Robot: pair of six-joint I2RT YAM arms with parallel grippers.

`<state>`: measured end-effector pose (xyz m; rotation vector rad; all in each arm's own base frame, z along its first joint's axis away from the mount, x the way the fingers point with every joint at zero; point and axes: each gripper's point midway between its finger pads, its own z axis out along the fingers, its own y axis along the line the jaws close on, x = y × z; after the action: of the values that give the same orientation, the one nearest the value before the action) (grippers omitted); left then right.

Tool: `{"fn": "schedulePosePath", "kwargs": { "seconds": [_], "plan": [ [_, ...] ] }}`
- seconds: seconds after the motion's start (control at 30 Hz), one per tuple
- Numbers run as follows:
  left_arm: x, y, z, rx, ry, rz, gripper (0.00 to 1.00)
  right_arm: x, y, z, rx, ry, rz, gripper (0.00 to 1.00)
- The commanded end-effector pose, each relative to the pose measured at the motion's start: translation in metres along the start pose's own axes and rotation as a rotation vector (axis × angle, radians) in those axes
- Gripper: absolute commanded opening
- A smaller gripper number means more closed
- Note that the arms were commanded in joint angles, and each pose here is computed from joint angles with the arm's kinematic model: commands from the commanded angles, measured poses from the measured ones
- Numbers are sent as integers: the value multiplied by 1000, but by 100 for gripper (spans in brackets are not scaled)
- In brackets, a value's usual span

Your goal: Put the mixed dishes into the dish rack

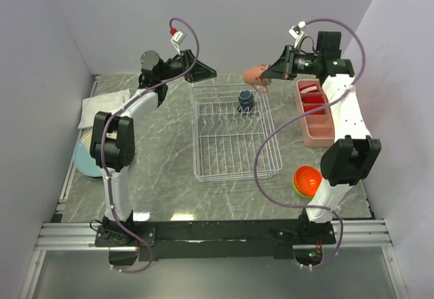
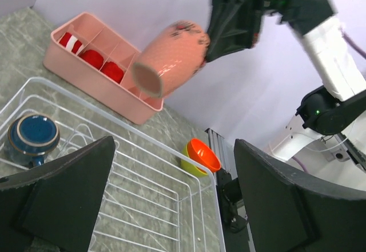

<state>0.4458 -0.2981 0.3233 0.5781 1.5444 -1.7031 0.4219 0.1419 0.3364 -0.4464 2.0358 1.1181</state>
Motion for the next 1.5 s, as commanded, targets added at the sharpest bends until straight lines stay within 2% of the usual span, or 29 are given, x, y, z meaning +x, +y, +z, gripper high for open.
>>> {"fn": "schedulePosePath", "kwargs": {
  "seconds": [0.0,0.27,0.53,1.0,1.47],
  "plan": [
    [-6,-10,15,42,11,71,93,-39,37,10,-281,-121,66,0],
    [10,13,27,29,20,13,93,-37,45,35,-414,-53,111,0],
    [13,32,31,26,0,0,94,-17,51,44,-442,9,157,0],
    [5,2,30,101,10,38,87,-1,41,64,-442,59,223,0],
    [21,-11,41,159,68,53,77,0,32,77,-463,72,238,0]
  ]
}}
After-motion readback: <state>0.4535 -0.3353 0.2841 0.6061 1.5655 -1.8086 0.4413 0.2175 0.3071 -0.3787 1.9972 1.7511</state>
